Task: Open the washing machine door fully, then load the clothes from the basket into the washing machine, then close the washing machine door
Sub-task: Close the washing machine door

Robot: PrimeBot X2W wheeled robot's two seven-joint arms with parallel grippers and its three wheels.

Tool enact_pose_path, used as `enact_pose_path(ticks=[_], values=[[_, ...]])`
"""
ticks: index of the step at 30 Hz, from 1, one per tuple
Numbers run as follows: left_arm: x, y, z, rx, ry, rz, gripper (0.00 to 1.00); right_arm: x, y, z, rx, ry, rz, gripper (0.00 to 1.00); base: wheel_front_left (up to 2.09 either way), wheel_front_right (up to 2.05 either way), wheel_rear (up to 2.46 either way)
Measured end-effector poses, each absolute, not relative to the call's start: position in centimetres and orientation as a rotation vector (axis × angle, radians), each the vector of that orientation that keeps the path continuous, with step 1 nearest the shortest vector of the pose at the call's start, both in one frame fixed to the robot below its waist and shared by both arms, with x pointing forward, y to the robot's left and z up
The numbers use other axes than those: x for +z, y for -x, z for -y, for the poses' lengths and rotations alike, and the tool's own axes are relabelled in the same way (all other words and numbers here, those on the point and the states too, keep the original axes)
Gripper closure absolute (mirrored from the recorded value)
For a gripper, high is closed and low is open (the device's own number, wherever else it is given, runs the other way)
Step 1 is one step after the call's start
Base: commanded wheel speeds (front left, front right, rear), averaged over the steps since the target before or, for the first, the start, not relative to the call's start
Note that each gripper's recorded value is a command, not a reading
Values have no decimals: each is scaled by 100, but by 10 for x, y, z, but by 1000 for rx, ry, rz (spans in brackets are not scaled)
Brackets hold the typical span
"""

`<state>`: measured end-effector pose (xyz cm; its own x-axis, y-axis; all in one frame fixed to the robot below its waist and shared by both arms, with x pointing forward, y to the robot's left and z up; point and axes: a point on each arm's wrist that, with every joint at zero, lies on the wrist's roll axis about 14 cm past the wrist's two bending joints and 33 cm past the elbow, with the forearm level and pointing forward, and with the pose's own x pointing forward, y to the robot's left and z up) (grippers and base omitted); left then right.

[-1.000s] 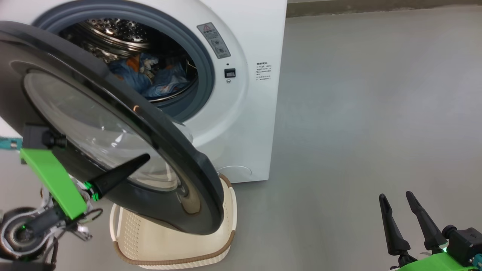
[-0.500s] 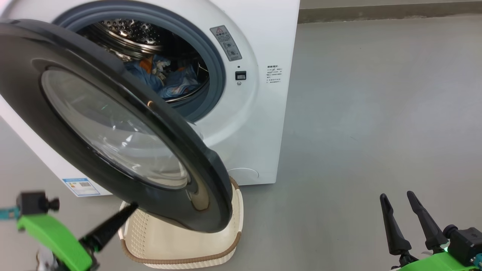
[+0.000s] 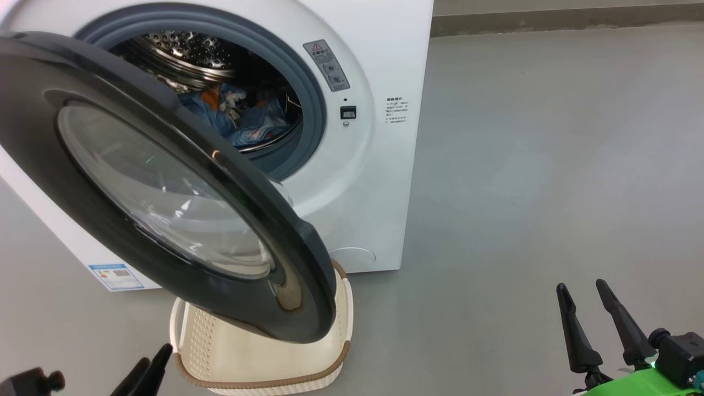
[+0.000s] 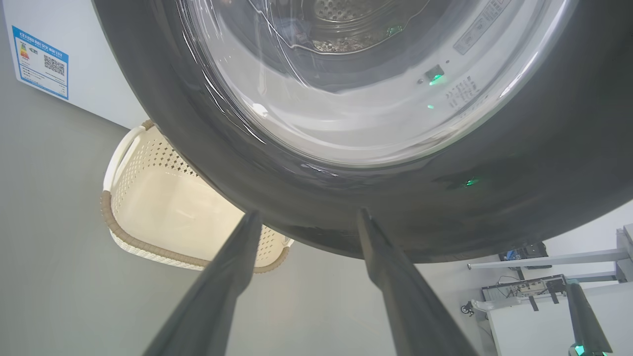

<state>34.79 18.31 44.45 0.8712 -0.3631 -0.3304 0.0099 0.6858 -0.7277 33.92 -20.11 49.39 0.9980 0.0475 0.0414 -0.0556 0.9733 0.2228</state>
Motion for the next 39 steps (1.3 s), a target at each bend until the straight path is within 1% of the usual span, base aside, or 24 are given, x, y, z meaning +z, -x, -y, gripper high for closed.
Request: enact_pose_path(ticks=[6,9,16,23,26,33,39], values=[[441,-344,-192,-164,706,-362,0,492,-336,205,44,-219,32,0,0,0,0],[437,-341,-197,-155,630,-319,0,492,-335,207,39,-216,29,0,0,0,0],[430,-338,-202,-148,544,-300,0,488,-331,212,28,-208,17,0,0,0,0],[458,-354,-213,-103,446,-146,0,486,-329,214,22,-206,11,0,0,0,0],[465,-352,-217,-80,405,-100,0,487,-328,214,22,-206,15,0,0,0,0],[474,-345,-210,-94,247,-52,0,489,-327,216,19,-206,23,0,0,0,0],[471,-339,-206,-75,218,-50,0,489,-326,216,17,-206,24,0,0,0,0]])
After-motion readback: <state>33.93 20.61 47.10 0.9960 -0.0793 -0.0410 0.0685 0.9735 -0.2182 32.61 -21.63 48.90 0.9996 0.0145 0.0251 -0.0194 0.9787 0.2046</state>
